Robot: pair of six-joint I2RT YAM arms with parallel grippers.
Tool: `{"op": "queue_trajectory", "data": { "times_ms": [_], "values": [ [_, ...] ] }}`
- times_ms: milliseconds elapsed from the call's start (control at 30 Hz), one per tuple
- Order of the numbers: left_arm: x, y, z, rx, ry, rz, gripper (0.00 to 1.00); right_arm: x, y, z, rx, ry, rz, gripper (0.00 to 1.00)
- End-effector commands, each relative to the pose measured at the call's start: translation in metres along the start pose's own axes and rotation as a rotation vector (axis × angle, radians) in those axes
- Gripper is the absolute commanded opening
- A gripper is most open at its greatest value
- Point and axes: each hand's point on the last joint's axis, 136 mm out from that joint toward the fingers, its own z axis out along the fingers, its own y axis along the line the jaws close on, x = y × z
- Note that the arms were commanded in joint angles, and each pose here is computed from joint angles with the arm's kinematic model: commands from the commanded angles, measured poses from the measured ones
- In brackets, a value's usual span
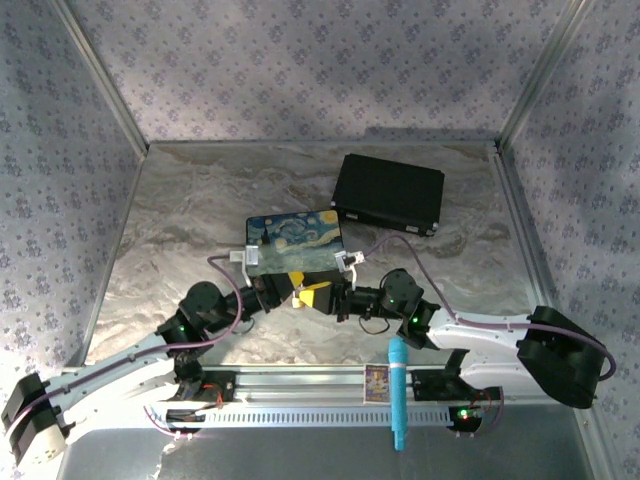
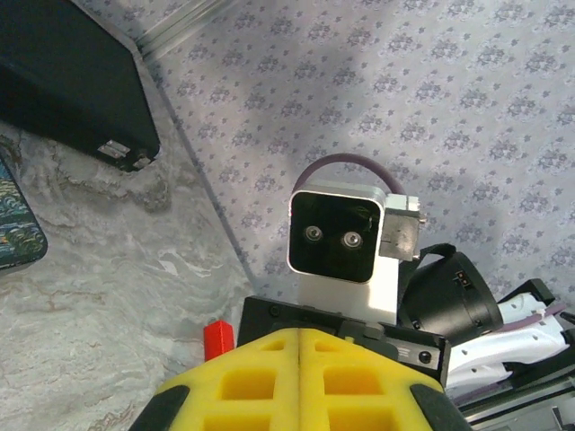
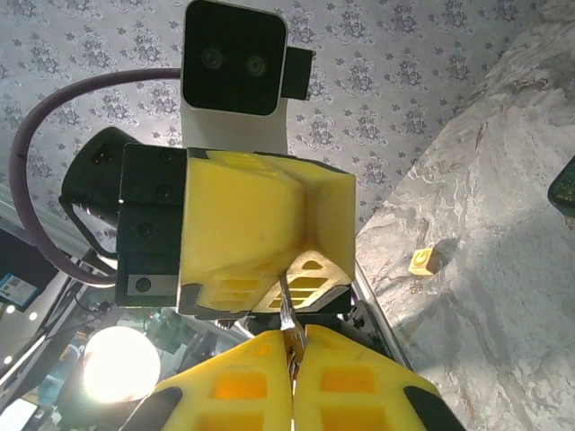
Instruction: Unlock a padlock with a key
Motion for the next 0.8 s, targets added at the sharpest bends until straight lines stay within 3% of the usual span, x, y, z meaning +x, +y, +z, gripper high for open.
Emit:
{"op": "queue_trajectory", "data": {
  "times_ms": [0,200,267,333,367,533,767],
  "values": [
    [-0.004,0.000,-0.003,0.007,-0.028,-0.005,0.00,-0.012,0.015,0.001,-0.049,-0.047,-0.037,0.03],
    [-0.004,0.009,-0.005,-0.042,-0.033,-0.008,0.00,-0.010,0.010,0.002,-0.027,-0.041,-0.038,0.00],
    [-0.006,0.014,-0.007,-0.082,-0.042,0.003,0.38,-0.007,0.004,0.003,0.002,-0.030,-0.034,0.00],
    [-0.010,0.019,-0.012,-0.129,-0.063,0.017,0.91,-0.004,-0.010,0.002,0.073,-0.021,-0.031,0.00],
    [-0.012,0.023,-0.015,-0.159,-0.071,0.020,1.00,-0.003,-0.016,0.001,0.111,-0.016,-0.033,0.00],
    [-0.016,0.073,-0.042,-0.537,-0.052,0.061,1.00,0.012,-0.064,-0.017,0.433,0.066,-0.075,0.00],
    [0.013,0.129,-0.046,-0.826,0.129,0.085,0.91,0.026,-0.113,-0.052,0.721,0.138,-0.050,0.00]
  ]
}}
